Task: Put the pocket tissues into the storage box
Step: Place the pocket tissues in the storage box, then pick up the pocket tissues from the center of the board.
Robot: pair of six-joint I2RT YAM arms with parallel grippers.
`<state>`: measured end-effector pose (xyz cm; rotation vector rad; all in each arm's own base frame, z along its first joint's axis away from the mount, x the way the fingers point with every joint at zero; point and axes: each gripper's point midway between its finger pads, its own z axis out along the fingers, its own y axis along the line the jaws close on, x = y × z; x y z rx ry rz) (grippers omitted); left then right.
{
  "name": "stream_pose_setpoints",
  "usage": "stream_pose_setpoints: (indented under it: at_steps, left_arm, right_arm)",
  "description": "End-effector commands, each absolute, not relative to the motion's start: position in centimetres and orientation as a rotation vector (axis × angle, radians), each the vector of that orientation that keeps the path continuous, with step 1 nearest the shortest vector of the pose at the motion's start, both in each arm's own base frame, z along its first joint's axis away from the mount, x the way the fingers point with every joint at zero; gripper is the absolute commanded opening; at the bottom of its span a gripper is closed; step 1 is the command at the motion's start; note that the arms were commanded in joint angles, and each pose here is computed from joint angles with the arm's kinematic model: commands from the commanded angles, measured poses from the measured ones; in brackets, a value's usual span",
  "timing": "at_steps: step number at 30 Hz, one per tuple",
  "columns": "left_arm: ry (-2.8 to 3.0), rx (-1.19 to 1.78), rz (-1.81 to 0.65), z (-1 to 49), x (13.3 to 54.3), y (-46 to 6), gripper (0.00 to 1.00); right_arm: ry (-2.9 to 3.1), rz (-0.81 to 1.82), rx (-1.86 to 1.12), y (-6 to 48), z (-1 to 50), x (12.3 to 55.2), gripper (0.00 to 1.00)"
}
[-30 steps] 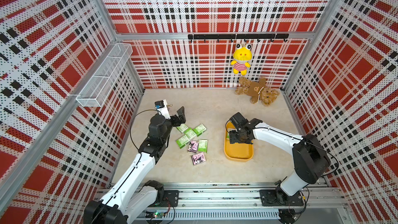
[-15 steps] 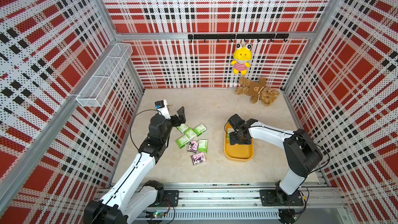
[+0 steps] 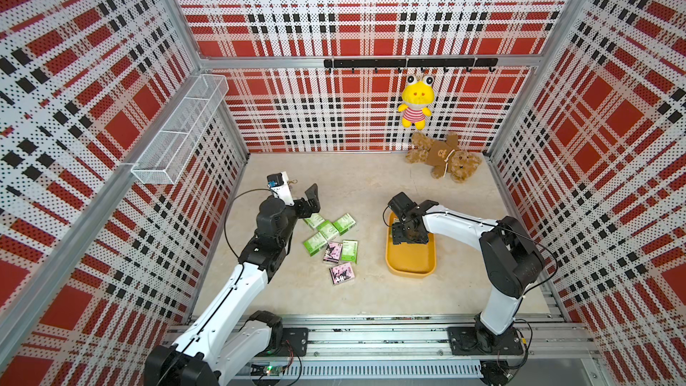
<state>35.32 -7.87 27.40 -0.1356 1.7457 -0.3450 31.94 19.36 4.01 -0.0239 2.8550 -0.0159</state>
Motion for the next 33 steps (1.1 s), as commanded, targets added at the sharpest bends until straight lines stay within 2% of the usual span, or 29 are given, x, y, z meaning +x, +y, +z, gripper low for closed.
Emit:
stream_pose_setpoints:
  at_steps: [1,10,22,27,33]
  left_arm:
    - [1.742,-0.124,-0.322,27.7,35.1,-7.7,0.99]
    - [1.751,-0.123,-0.32,27.4,35.1,-7.7,0.99]
    - [1.74,-0.127,-0.342,27.8,35.0,-7.9,0.99]
    - [1.724,-0.141,-0.361,28.4,34.9,-8.0,0.99]
    - [1.699,-0.169,-0.352,29.3,34.6,-7.3,0.99]
  right_arm:
    - [2.846,-0.052,-0.014,19.3,3.7,32.5,0.74]
    - [2.831,-0.029,-0.021,19.4,4.7,32.4,0.74]
    - [2.745,0.044,-0.04,19.0,11.0,31.8,0.74]
    - [2.647,0.105,-0.131,21.5,13.4,32.6,0.74]
    - [2.579,0.225,-0.296,27.7,15.3,32.9,0.77]
